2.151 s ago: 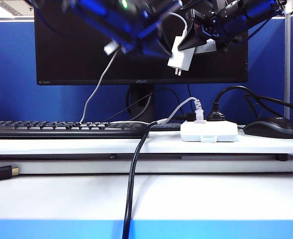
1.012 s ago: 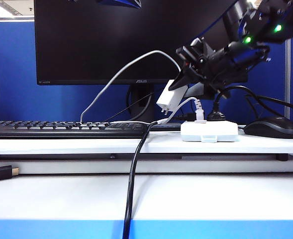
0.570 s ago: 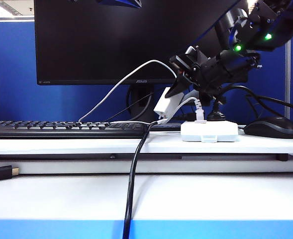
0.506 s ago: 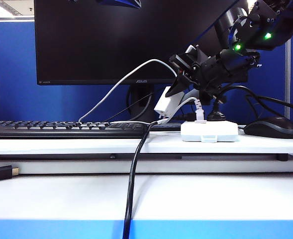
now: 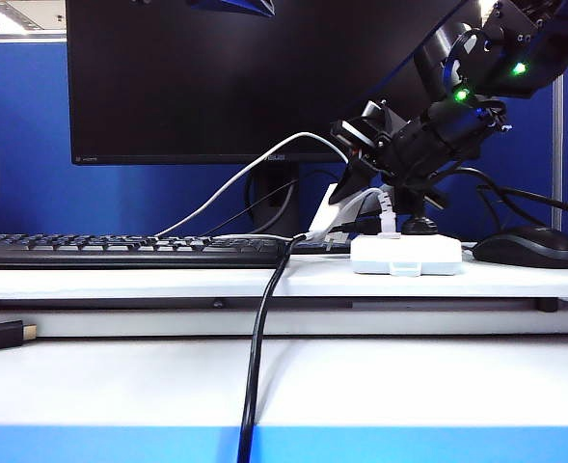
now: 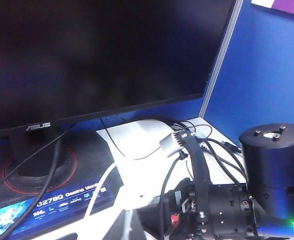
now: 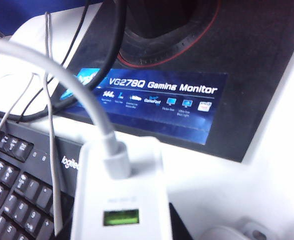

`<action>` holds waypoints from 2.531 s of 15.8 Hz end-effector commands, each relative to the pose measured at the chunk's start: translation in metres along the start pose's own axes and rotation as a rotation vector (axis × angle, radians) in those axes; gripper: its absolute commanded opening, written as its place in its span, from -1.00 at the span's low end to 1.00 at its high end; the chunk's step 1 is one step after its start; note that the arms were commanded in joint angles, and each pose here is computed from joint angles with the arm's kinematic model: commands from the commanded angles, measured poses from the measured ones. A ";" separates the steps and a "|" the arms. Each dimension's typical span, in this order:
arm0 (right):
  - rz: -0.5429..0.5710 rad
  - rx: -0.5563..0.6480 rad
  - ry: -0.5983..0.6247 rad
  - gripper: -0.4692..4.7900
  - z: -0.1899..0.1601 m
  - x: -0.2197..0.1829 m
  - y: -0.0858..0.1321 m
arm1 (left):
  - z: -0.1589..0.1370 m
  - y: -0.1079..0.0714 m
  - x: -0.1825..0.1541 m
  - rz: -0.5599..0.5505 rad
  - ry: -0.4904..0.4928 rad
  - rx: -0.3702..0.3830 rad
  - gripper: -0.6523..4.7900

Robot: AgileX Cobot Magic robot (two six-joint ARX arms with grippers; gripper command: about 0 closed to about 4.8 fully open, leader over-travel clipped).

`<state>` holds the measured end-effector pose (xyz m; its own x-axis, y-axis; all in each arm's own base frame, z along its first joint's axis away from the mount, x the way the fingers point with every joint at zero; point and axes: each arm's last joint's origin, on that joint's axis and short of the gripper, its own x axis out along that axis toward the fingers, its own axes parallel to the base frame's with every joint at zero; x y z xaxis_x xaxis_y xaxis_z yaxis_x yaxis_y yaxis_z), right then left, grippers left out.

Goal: Unplug the white charger from the socket, then place it next to the socket.

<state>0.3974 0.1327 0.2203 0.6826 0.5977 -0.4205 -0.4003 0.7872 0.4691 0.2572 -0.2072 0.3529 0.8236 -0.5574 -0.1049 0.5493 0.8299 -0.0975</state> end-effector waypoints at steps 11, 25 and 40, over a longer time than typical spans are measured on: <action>0.005 -0.122 0.003 0.01 0.042 -0.011 0.021 | 0.004 -0.001 -0.001 -0.005 -0.018 -0.006 -0.78; 0.071 -0.411 -0.342 -0.84 0.098 -0.212 0.127 | 0.067 0.001 -0.095 -0.021 -0.233 0.102 -0.78; -0.072 -0.448 -0.427 -0.84 -0.116 -0.282 0.072 | -0.042 0.025 -0.257 -0.107 0.146 0.119 -0.78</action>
<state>0.1060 0.0402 0.2898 0.8473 0.5281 -0.0554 -0.5268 0.8492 0.0370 0.0503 -0.0421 0.3456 0.7379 -0.6345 -0.2300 0.6584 0.7517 0.0388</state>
